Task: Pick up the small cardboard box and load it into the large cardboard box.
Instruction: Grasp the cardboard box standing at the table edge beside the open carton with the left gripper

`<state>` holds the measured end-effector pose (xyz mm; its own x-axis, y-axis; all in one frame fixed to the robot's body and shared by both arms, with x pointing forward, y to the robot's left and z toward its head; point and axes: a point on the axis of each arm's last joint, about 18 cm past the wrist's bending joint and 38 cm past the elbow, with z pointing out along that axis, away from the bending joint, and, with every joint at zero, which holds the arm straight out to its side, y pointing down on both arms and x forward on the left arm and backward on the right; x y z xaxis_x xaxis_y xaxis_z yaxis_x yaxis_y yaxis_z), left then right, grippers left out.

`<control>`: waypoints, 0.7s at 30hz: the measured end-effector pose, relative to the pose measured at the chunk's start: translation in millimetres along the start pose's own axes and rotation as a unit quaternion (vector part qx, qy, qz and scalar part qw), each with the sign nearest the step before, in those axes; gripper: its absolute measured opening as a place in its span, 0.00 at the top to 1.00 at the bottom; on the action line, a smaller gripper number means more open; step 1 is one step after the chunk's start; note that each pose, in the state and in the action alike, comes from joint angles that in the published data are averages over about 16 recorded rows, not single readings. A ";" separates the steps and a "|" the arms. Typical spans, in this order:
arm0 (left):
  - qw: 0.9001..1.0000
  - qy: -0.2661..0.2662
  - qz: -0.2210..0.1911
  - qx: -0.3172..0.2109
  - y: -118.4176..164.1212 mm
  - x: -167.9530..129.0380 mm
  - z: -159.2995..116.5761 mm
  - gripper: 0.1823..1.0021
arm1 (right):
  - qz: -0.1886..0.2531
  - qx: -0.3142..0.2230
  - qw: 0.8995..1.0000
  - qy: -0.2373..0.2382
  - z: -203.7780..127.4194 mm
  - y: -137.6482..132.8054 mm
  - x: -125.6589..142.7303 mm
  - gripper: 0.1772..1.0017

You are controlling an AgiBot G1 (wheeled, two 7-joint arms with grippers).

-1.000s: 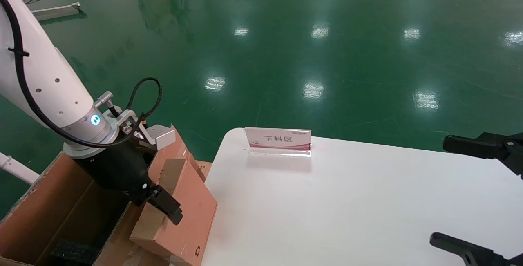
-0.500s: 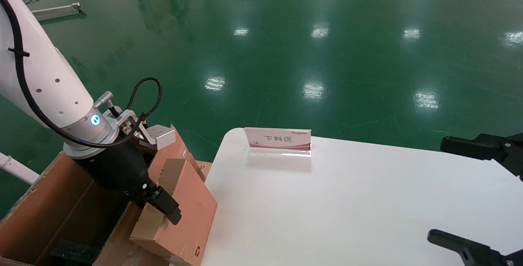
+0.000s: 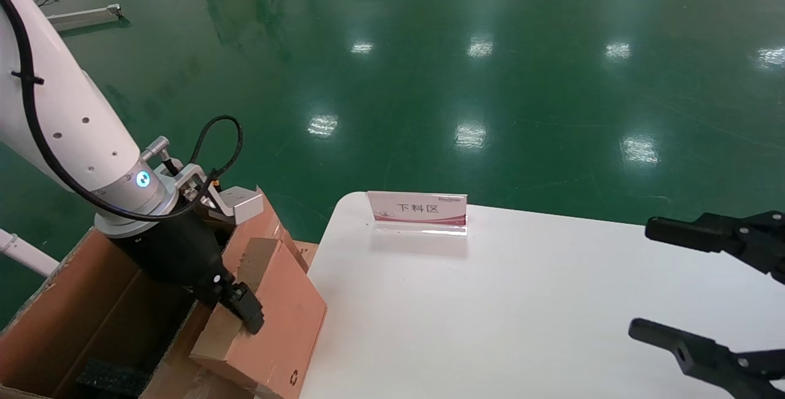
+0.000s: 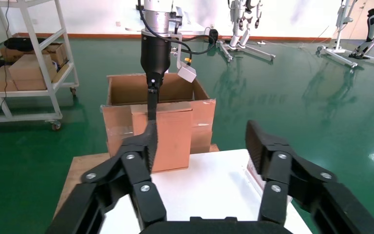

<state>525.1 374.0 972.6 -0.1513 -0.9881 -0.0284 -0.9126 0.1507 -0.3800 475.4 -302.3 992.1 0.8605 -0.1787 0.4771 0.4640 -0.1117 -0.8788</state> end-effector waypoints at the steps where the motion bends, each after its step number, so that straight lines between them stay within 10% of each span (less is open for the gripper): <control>1: 1.000 0.000 0.000 0.000 -0.1 0.1 -0.2 0.38 | 0.000 0.000 1.000 0.000 0.0 0.0 0.0 0.27; 21: 0.994 0.005 0.047 0.103 -17.5 6.6 -70.0 0.68 | 0.000 0.000 1.000 0.000 0.0 0.0 0.0 0.76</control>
<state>513.4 367.1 1043.7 -0.2364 -0.9696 -0.0634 -0.7971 0.2308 -0.5580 475.4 -302.2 992.1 0.8605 -0.1786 0.4771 0.4640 -0.1117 -0.8788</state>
